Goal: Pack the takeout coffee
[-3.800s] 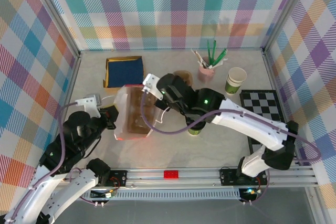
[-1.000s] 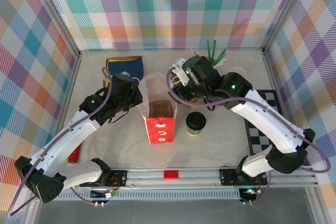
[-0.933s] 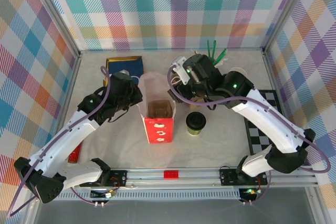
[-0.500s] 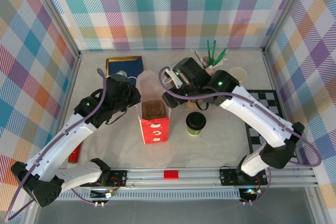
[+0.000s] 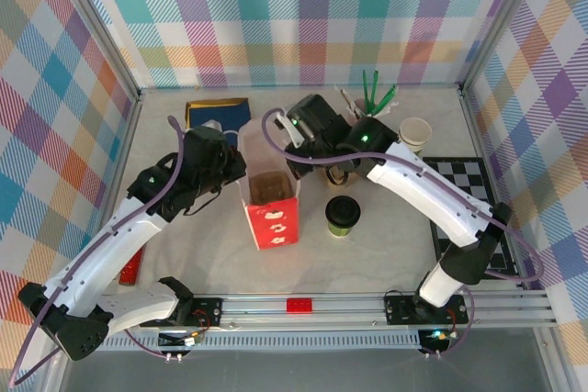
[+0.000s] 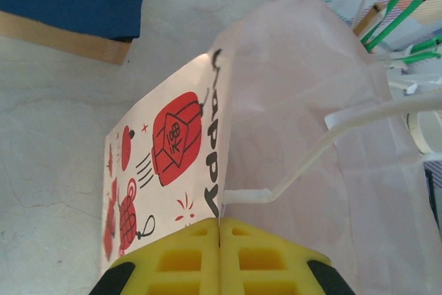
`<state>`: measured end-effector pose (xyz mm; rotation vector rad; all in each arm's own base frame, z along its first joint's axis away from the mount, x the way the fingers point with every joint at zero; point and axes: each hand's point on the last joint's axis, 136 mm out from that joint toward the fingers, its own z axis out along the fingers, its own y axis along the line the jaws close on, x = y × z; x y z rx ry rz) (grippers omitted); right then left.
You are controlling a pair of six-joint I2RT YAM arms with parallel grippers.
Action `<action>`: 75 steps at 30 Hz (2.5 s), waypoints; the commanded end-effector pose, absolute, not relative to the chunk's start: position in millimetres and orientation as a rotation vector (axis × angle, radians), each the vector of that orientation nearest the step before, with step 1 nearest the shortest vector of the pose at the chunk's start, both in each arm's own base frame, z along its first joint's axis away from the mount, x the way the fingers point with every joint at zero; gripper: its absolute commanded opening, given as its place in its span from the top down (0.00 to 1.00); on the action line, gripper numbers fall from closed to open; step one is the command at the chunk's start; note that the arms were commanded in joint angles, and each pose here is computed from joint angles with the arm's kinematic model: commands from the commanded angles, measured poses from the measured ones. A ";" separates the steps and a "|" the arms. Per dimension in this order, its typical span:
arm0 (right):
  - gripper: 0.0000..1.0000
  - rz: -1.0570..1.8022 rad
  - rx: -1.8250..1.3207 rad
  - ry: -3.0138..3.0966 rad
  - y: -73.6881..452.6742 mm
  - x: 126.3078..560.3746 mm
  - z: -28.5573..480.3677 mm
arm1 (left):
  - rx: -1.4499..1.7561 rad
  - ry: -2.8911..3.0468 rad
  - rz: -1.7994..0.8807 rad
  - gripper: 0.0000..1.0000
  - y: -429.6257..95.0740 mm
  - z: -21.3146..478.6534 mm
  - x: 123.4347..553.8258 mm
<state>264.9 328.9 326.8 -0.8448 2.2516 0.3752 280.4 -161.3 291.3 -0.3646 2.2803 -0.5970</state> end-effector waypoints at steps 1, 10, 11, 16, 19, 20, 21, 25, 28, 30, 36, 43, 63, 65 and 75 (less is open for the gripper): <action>1.00 0.386 -0.820 2.086 322.6 263.5 391.4 | -0.327 2.180 -0.626 1.00 -160.4 340.5 287.4; 1.00 0.299 -0.770 2.210 302.3 261.2 306.7 | -0.361 2.287 -0.610 1.00 -167.2 279.5 287.6; 1.00 0.287 -0.758 2.244 298.7 261.0 289.5 | -0.370 2.320 -0.607 1.00 -168.9 260.8 286.3; 1.00 0.260 -0.778 2.267 294.8 263.9 283.2 | -0.358 2.373 -0.583 1.00 -174.9 245.7 290.5; 1.00 0.303 -0.782 2.184 297.2 264.3 329.0 | -0.324 2.264 -0.614 1.00 -173.3 304.0 296.4; 1.00 0.317 -0.780 2.159 296.6 263.5 340.2 | -0.318 2.236 -0.620 1.00 -172.0 319.5 296.8; 1.00 0.322 -0.775 2.146 295.7 263.1 345.9 | -0.313 2.219 -0.631 1.00 -171.7 329.6 296.3; 1.00 0.308 -0.770 2.159 291.0 261.5 333.3 | -0.318 2.236 -0.632 1.00 -171.0 319.7 293.0; 1.00 0.288 -0.783 2.215 291.6 260.7 301.7 | -0.343 2.314 -0.617 1.00 -173.6 277.1 290.2; 1.00 0.270 -0.800 2.247 292.9 261.6 285.2 | -0.359 2.364 -0.602 1.00 -175.1 251.7 288.8; 1.00 0.290 -0.821 2.213 299.6 265.6 309.5 | -0.335 2.314 -0.607 1.00 -174.3 281.4 292.7; 1.00 0.303 -0.815 2.134 298.9 267.7 342.5 | -0.307 2.258 -0.604 1.00 -172.8 312.1 297.4; 0.36 0.277 -0.946 2.243 297.9 257.6 319.8 | -0.302 2.322 -0.615 0.72 -185.9 284.5 305.5; 0.23 0.270 -0.962 2.267 294.5 253.5 319.4 | -0.295 2.312 -0.633 0.51 -187.0 290.2 304.3; 0.01 0.282 -1.152 2.308 292.4 217.3 352.7 | -0.309 2.306 -0.526 0.18 -165.0 297.6 294.8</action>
